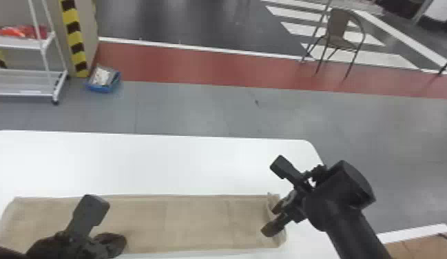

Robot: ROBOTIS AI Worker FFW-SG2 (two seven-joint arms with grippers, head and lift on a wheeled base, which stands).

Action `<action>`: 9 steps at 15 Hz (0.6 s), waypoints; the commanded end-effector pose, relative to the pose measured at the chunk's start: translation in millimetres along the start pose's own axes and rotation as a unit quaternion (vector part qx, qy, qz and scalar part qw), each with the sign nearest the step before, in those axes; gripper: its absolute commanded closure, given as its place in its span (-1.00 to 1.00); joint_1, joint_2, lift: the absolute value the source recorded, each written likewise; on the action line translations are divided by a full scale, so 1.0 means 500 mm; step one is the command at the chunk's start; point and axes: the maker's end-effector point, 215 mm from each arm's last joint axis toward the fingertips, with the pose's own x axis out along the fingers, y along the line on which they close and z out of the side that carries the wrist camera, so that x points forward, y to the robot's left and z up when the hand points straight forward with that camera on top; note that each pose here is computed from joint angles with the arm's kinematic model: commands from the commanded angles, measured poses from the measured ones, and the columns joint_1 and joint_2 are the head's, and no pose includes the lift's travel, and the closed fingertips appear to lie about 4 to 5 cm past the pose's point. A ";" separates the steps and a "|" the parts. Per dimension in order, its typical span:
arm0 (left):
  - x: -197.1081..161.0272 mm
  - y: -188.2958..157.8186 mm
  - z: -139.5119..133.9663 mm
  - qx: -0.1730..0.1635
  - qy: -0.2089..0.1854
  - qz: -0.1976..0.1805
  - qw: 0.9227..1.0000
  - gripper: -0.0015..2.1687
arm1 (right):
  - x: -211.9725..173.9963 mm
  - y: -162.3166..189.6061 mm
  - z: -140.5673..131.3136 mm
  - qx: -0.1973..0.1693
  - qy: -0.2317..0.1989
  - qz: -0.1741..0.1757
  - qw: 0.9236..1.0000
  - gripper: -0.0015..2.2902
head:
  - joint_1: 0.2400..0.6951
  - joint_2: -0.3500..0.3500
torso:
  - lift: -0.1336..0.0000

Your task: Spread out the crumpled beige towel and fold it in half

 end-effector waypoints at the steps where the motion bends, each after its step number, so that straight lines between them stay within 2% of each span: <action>1: 0.000 0.001 0.001 0.000 0.000 0.001 1.000 -0.08 | -0.026 0.014 0.004 0.014 -0.012 -0.011 1.000 -0.75 | 1.00 -0.76 | 1.00; 4: 0.003 -0.007 0.005 0.004 0.000 0.000 1.000 -0.08 | -0.038 0.016 -0.031 0.043 -0.001 -0.020 0.999 -0.75 | 1.00 -0.76 | 1.00; 7: 0.003 -0.010 0.000 0.003 0.005 -0.001 1.000 -0.08 | -0.027 0.024 -0.071 0.047 0.017 -0.018 0.999 -0.64 | 1.00 -0.84 | 1.00; 9: 0.003 -0.006 -0.005 0.007 0.009 0.004 1.000 -0.08 | -0.017 0.035 -0.092 0.050 0.023 -0.012 0.998 -0.64 | 1.00 -0.87 | 1.00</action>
